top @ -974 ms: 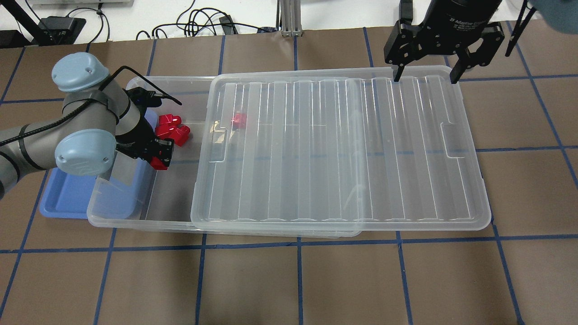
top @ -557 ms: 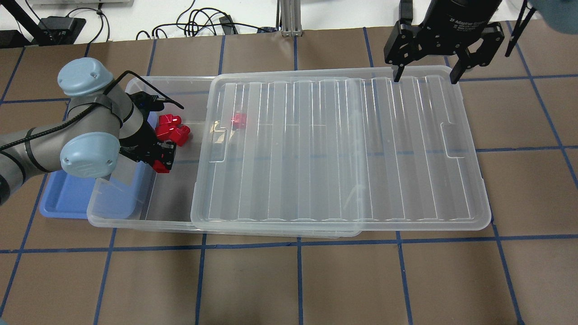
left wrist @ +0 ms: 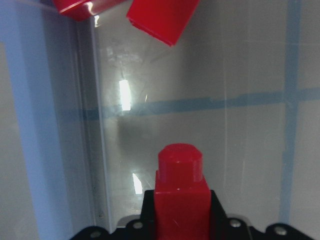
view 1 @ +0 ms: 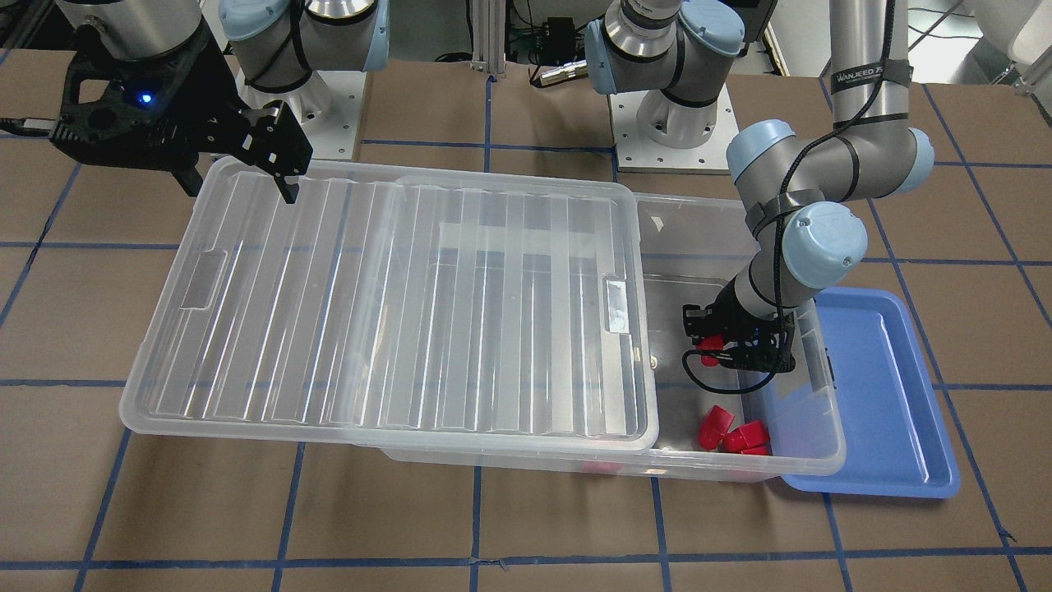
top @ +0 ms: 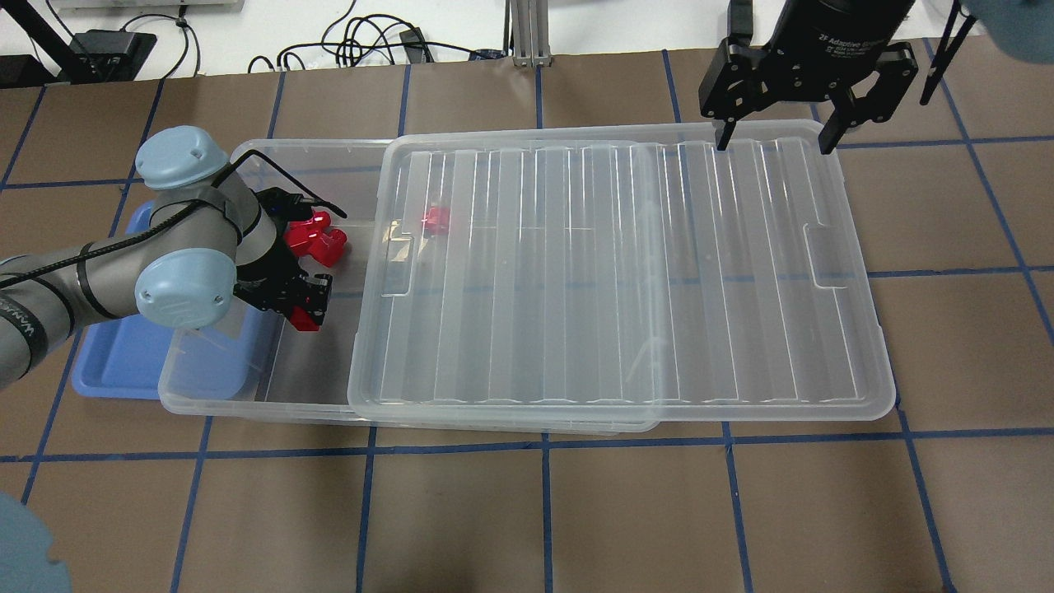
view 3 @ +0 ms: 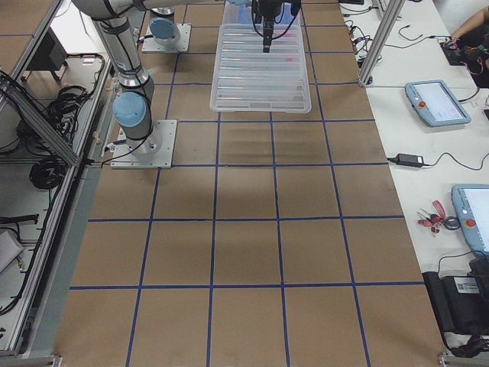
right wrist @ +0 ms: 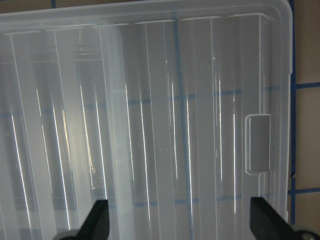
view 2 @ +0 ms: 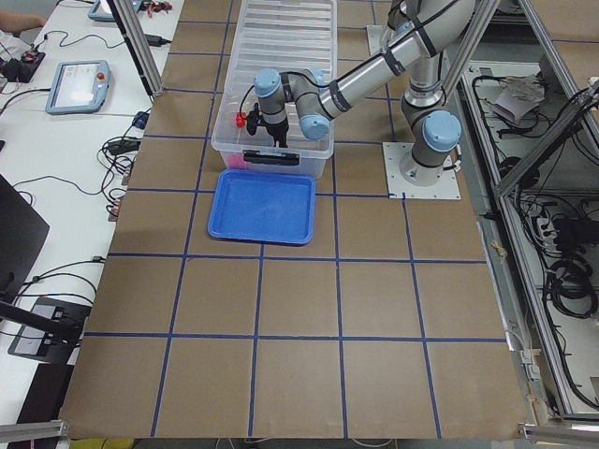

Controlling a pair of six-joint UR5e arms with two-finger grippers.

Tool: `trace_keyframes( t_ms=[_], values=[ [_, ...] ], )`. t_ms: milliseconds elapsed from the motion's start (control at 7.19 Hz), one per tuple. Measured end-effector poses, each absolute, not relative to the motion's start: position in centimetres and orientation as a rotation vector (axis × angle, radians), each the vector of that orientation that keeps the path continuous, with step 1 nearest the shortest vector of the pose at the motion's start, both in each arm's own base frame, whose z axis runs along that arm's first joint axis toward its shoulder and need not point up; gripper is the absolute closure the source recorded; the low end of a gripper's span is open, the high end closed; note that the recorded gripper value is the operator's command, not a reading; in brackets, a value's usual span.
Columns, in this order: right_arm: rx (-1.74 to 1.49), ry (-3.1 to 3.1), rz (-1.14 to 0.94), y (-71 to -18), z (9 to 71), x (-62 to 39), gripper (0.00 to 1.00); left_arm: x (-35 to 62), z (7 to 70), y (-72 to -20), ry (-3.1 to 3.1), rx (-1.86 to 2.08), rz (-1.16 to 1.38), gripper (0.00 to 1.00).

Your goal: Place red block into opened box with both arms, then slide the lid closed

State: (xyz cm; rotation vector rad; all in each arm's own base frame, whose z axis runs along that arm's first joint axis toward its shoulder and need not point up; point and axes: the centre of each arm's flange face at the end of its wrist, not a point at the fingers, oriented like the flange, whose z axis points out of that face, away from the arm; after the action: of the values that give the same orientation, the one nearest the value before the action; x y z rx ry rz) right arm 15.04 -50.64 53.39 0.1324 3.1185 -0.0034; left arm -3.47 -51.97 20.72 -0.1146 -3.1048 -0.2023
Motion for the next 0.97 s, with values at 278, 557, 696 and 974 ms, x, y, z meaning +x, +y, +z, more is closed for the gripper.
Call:
trace_keyframes(
  t_ms=[278,557,696,974],
  values=[
    [0.132,3.118,-0.003,-50.6,53.4,15.0,0.0,-3.5,20.5,-51.8,-3.104,-0.11,-0.212,0.0],
    [0.132,3.118,-0.003,-50.6,53.4,15.1,0.0,-3.5,21.1,-51.9,-3.11,-0.112,-0.199,0.0],
    [0.132,3.119,-0.004,-50.6,53.4,15.1,0.0,-3.5,22.3,-52.0,-3.12,-0.116,-0.175,0.0],
    [0.132,3.119,-0.004,-50.6,53.4,15.0,0.0,-3.5,26.2,-52.8,-3.132,-0.122,-0.132,0.0]
  ],
)
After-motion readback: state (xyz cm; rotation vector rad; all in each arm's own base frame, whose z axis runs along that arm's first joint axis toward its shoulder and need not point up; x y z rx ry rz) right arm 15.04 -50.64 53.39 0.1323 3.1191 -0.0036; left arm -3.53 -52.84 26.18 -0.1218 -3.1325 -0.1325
